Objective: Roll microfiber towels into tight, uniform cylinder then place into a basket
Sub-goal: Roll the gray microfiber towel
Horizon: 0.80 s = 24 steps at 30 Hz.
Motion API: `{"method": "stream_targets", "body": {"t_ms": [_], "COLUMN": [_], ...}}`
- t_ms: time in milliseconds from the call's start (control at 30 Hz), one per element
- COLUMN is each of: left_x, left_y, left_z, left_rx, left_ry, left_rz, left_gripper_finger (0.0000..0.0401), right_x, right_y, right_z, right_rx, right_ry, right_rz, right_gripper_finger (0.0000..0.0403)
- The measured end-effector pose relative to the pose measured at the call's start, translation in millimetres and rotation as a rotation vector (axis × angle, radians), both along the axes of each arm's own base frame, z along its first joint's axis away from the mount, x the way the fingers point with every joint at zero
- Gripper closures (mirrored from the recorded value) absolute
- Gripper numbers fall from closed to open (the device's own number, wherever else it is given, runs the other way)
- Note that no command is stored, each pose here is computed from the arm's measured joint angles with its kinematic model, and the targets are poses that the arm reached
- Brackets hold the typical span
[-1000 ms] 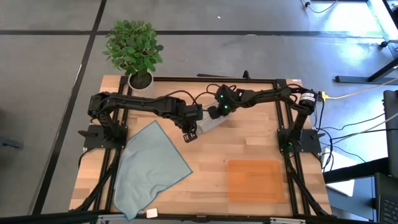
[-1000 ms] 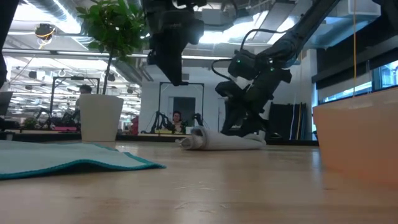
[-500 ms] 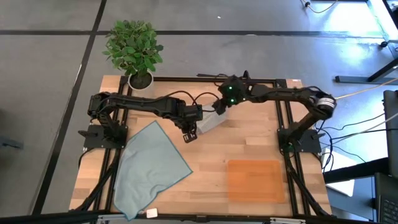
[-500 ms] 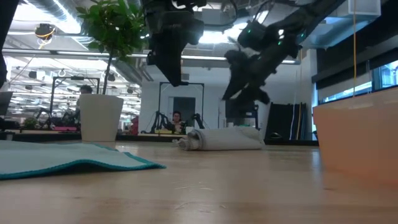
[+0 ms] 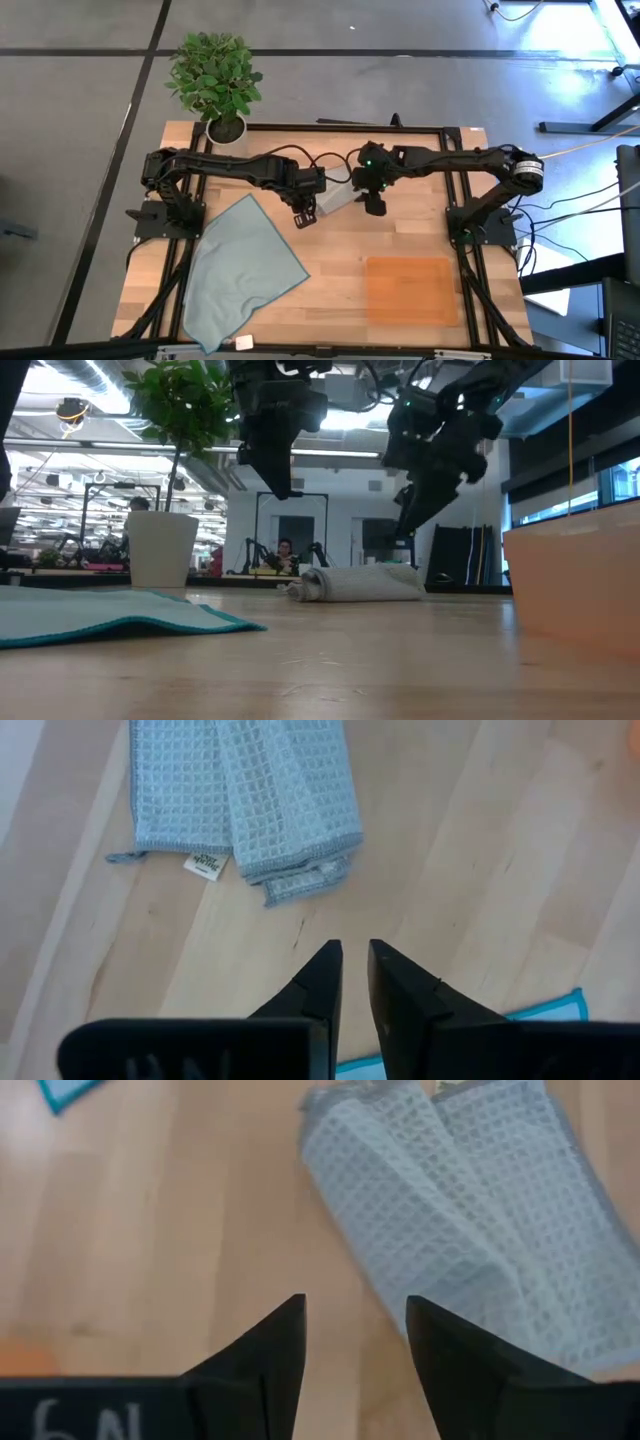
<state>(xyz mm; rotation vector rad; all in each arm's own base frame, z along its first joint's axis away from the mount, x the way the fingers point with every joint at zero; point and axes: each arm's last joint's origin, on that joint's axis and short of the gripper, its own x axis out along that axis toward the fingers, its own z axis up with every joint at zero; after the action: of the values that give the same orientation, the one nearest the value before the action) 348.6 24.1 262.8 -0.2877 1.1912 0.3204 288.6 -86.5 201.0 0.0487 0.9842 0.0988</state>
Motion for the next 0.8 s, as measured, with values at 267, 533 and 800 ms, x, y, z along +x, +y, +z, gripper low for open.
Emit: {"method": "stream_targets", "body": {"t_ms": [267, 533, 800], "left_x": [1, 1, 1], "left_y": [0, 0, 0], "left_z": [0, 1, 1], "left_rx": [-0.001, -0.001, -0.001], "left_ry": [-0.01, -0.015, -0.012], "left_rz": [0.003, 0.004, 0.005], "left_gripper_finger": [0.036, 0.036, 0.036], "right_x": [16, 18, 16], "right_y": [-10, -22, -21], "right_z": [-35, -66, -68], "right_rx": [-0.115, -0.069, 0.15], "right_ry": [0.012, 0.116, 0.162], "right_rz": [-0.005, -0.115, -0.387], "right_gripper_finger": [0.0229, 0.0229, 0.0229]}}
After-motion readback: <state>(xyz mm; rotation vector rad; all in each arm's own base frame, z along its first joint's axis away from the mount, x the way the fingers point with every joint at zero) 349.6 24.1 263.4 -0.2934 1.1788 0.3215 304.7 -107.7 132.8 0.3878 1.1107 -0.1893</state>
